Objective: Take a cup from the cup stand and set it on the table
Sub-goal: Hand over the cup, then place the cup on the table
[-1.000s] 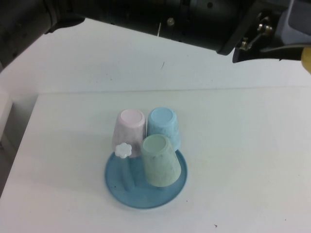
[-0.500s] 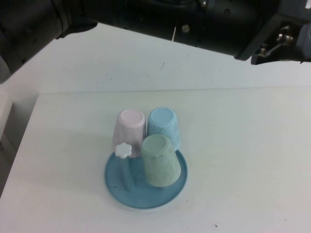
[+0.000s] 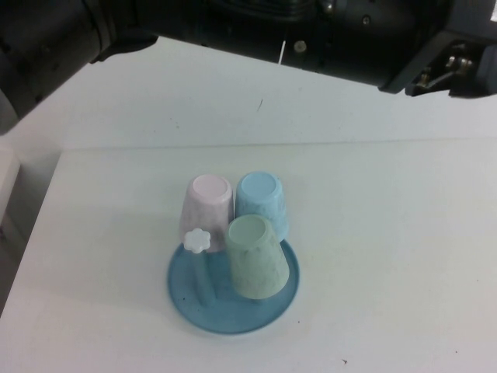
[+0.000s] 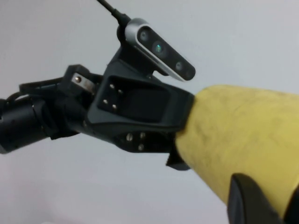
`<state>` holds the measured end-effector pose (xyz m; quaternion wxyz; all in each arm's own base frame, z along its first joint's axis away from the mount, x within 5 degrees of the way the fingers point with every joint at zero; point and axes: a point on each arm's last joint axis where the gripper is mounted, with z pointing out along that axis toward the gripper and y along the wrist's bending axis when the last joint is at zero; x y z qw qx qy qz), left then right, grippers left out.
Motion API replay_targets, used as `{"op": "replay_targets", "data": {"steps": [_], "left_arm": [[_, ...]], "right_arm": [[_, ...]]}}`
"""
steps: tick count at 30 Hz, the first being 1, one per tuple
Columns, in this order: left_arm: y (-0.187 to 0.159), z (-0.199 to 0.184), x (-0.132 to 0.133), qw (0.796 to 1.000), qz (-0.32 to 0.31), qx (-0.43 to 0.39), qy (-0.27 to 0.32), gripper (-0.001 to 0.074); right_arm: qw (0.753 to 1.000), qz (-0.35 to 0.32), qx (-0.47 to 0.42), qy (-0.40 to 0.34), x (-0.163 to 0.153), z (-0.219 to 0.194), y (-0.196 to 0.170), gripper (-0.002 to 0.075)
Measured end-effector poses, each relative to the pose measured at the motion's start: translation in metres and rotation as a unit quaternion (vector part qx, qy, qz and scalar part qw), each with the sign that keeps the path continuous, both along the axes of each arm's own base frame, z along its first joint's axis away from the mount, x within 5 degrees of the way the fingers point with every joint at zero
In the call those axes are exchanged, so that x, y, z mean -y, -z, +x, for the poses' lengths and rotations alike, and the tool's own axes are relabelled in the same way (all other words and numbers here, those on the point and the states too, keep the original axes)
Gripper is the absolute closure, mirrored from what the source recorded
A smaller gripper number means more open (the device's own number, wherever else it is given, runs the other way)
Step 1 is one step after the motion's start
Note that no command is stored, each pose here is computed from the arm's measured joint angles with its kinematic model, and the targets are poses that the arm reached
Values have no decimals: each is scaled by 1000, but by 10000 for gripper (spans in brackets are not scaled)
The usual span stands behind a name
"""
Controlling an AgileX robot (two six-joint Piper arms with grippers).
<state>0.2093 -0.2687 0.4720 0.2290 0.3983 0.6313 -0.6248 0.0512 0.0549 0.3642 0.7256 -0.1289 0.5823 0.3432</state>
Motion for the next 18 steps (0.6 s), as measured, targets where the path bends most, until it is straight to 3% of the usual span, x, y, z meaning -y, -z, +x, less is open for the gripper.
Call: {"op": "replay_targets", "data": {"steps": [5,10,13,17,18], "left_arm": [[6,0,-1,1000,25,14,7,74],[12,12,-14,998,63,13,-7,68],[19,26,-28,994,102,4,-40,195],[30,37,-41,980,178,11,-87,566],[32,38,-43,975,198,25,-95,624]], "right_arm": [[1000,-17,14,14,1,1,-1,700],[998,-40,24,45,4,3,0,708],[996,-74,-5,58,5,9,8,708],[982,-156,-93,47,5,32,24,708],[978,-173,-113,39,5,37,26,708]]}}
